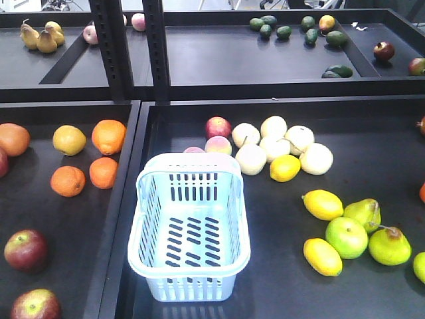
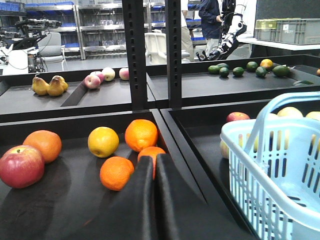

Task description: Pick three apples into basket with both arms

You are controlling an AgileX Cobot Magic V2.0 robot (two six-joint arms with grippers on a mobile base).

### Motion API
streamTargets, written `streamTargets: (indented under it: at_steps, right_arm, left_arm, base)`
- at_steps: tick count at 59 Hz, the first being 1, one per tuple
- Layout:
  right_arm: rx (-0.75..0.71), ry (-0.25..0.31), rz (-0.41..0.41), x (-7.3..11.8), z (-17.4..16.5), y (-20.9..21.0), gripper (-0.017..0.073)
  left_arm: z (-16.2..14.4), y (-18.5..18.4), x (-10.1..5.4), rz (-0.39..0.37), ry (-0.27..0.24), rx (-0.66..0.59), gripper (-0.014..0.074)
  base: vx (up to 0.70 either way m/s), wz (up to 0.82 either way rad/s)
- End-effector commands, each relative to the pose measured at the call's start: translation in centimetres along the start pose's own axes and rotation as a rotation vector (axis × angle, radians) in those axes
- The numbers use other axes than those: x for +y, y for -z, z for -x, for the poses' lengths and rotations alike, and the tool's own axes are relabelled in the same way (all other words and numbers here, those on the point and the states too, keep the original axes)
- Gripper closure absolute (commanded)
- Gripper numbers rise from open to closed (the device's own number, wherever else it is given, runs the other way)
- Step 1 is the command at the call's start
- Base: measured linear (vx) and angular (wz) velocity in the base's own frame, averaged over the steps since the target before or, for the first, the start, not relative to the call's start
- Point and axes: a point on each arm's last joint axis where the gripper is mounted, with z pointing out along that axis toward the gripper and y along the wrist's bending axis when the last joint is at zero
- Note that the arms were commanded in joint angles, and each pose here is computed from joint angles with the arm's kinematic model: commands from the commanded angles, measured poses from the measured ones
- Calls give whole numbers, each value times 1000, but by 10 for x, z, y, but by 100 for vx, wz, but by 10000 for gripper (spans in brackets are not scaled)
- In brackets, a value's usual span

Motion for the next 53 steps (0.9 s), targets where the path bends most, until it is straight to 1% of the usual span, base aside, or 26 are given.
streamTargets:
  at_steps: [1, 53]
  right_arm:
    - [-71, 17, 15, 1, 3, 1, 564]
    - [-71, 17, 15, 1, 3, 1, 564]
  left_arm:
    - [16, 3, -1, -9, 19, -113, 599]
    - [16, 3, -1, -9, 19, -113, 599]
  base:
    - [6, 5]
    - [2, 2]
